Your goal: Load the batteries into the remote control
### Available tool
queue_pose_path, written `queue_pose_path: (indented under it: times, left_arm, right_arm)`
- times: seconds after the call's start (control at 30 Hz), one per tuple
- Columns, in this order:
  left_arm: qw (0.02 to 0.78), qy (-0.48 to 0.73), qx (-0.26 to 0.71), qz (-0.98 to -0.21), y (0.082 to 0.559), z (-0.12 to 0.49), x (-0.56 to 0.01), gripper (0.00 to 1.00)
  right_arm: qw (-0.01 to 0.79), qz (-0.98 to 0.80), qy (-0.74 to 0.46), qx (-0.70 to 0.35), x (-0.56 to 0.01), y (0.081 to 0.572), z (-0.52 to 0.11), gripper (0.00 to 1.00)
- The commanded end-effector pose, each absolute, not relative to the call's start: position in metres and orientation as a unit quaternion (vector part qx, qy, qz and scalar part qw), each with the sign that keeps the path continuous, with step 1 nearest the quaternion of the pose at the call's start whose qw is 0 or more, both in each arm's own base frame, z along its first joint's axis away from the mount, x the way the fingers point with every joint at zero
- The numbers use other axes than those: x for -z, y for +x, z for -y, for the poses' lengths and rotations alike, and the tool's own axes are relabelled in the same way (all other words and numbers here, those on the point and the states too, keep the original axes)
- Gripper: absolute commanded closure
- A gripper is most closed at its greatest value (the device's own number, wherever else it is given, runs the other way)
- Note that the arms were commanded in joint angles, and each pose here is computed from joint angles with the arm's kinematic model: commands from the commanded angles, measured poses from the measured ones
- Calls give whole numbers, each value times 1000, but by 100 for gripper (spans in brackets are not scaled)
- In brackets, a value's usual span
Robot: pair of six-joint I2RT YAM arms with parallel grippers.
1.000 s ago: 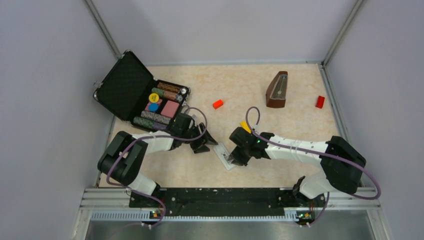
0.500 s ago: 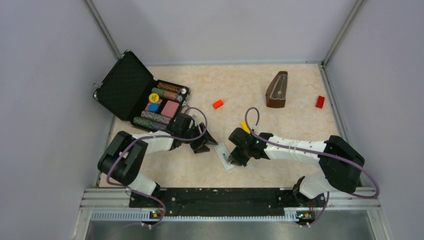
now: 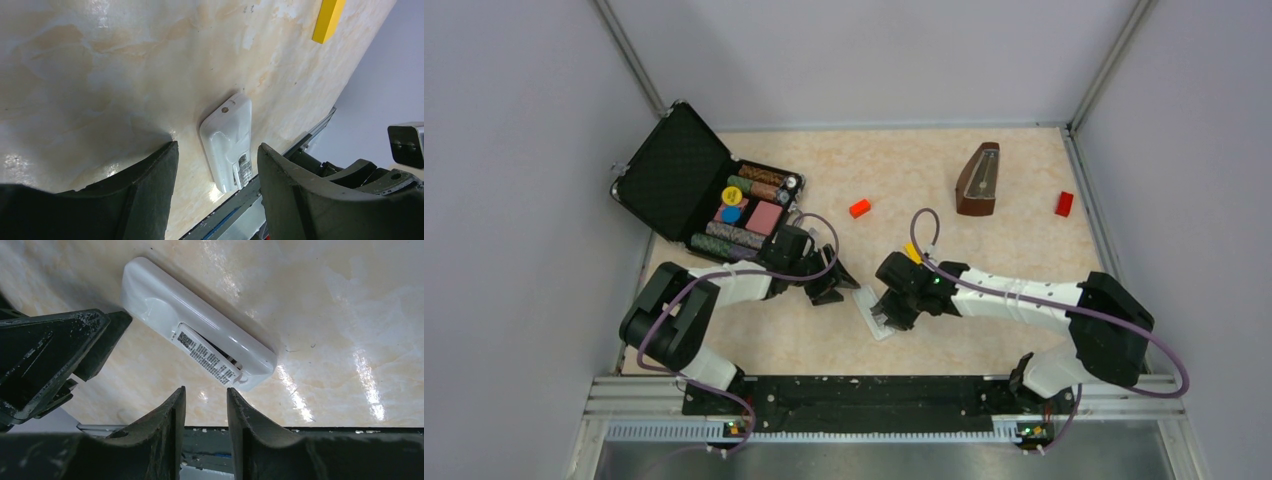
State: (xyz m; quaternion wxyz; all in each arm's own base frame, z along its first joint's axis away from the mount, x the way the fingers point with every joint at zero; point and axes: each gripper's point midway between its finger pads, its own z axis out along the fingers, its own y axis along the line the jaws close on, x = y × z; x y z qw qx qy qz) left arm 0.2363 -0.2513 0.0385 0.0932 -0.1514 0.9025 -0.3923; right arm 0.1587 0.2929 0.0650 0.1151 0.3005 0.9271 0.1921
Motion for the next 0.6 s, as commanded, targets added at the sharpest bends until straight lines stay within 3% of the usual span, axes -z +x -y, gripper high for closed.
queue_pose_path:
  times: [0.0,0.57]
  left_arm:
    - [115,-149,368,-911,244,246,-33,35]
    - [120,-156,362,-911,245,240,-30,35]
  right_arm:
    - [115,-922,304,-210,-77,154,-299,63]
    - [96,-921,323,-196,-56,143,-296,69]
